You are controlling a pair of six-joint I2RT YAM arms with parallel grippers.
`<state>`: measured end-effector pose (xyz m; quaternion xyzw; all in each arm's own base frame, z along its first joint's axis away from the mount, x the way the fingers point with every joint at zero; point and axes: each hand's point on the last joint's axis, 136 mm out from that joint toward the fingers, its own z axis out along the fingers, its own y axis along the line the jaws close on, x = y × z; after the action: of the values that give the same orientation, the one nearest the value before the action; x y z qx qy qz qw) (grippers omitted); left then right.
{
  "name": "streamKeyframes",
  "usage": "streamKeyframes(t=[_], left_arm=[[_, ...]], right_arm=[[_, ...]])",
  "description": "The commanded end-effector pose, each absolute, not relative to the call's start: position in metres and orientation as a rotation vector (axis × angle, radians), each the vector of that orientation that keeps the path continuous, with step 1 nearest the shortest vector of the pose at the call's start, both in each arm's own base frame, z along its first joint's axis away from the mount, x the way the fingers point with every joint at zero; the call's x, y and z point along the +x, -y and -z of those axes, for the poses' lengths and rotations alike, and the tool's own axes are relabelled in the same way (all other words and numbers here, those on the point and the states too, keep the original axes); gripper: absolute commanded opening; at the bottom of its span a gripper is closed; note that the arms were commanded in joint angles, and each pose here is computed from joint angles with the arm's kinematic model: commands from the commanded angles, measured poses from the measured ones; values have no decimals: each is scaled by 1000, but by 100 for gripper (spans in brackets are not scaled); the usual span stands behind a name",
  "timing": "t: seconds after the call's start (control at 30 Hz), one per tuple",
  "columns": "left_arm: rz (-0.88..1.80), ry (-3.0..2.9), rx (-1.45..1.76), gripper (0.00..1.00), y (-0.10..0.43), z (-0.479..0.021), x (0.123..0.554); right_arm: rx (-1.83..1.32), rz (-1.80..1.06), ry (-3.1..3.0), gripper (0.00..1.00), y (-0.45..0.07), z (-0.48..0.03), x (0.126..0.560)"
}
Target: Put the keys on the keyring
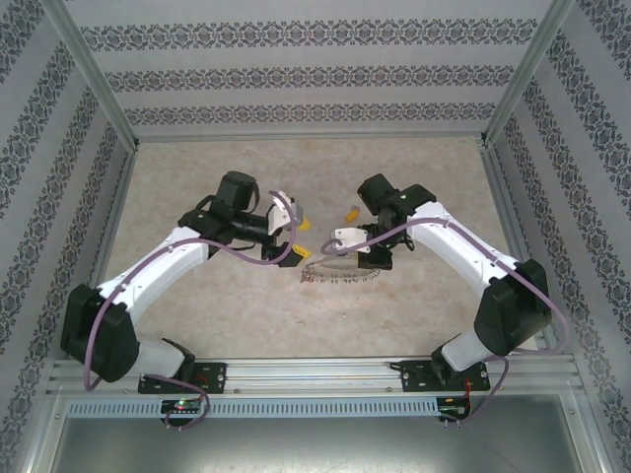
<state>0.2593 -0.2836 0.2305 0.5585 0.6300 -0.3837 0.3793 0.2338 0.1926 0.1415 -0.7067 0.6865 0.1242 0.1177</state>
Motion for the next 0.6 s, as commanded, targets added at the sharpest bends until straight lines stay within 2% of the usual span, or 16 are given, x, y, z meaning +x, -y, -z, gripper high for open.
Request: streamKeyframes(t=[0.0,0.2,0.57], left_arm=[[1023,-1564,1515,68,306,-231,251],[1076,-1564,1574,54,323,-220,248],[1034,-1550,1559,44,335,-207,254]], right_arm=[[-2144,-213,-1913,0,-187,-149,240],[-2119,-224,-1912,0,-185,-157,241],[-1985,-377,-1869,0,-197,-176,239]])
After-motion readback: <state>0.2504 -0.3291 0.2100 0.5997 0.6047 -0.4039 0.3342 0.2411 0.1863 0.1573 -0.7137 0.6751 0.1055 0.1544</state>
